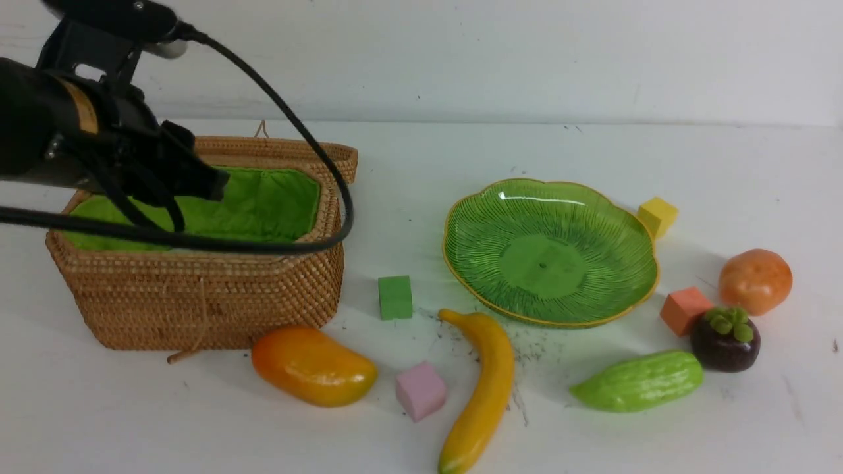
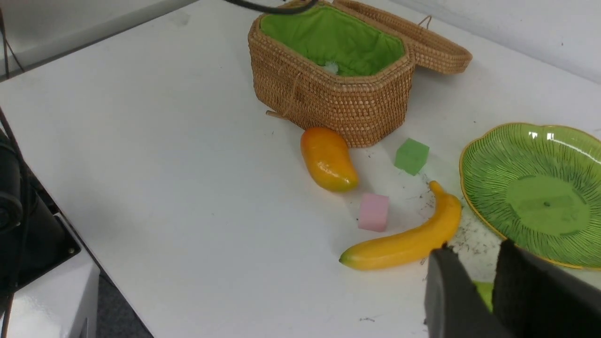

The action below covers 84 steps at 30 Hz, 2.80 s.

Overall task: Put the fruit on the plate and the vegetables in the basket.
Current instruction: Grab the mango with your left arm and place it on the right plate

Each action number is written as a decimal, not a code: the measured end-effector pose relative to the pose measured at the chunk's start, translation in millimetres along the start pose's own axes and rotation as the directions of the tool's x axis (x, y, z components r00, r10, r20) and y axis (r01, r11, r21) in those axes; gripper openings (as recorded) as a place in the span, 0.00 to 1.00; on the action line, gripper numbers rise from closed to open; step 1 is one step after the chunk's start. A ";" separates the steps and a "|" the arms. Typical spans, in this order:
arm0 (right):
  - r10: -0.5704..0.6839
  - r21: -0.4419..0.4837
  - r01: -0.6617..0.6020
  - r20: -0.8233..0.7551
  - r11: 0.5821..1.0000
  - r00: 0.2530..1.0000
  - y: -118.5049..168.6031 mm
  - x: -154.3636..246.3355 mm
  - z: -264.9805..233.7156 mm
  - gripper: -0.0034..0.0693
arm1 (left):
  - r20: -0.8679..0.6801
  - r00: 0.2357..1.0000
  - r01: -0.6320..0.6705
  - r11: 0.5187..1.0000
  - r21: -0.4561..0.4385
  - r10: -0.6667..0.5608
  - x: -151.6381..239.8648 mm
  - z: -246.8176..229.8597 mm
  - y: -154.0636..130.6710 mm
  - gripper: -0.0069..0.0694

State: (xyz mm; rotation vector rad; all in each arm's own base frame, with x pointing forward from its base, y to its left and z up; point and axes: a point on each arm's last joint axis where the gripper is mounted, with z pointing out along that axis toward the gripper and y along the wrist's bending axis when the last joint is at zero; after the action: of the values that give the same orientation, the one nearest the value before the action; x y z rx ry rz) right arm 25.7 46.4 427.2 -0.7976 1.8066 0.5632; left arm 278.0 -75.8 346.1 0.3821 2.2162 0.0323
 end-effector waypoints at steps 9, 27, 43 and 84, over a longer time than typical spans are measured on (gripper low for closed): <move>0.000 -0.002 0.000 -0.007 1.000 1.000 0.2 0.6 0.0 0.28 | -0.087 0.696 -0.555 0.612 0.564 0.713 41.6 -23.2 -101.0 0.09; -0.003 -0.025 0.001 -0.088 1.000 0.996 2.3 8.0 -0.4 0.29 | -0.028 0.353 -0.810 0.320 0.490 0.935 69.8 101.0 -143.0 0.95; -0.005 -0.044 -0.001 -0.144 0.999 0.990 3.9 13.1 -1.0 0.30 | -0.087 0.200 -0.807 0.215 0.550 0.976 96.3 137.2 -147.4 0.57; -0.062 -0.053 0.055 -0.144 0.997 0.988 4.0 13.4 -1.1 0.30 | -0.496 0.554 -0.515 0.743 0.427 0.669 92.3 16.3 -86.4 0.82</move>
State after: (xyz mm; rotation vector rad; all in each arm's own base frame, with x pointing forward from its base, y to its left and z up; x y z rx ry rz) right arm 18.7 44.9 415.1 -0.9428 1.9019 0.5238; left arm 214.4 -133.6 252.0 1.4540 2.6242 0.3144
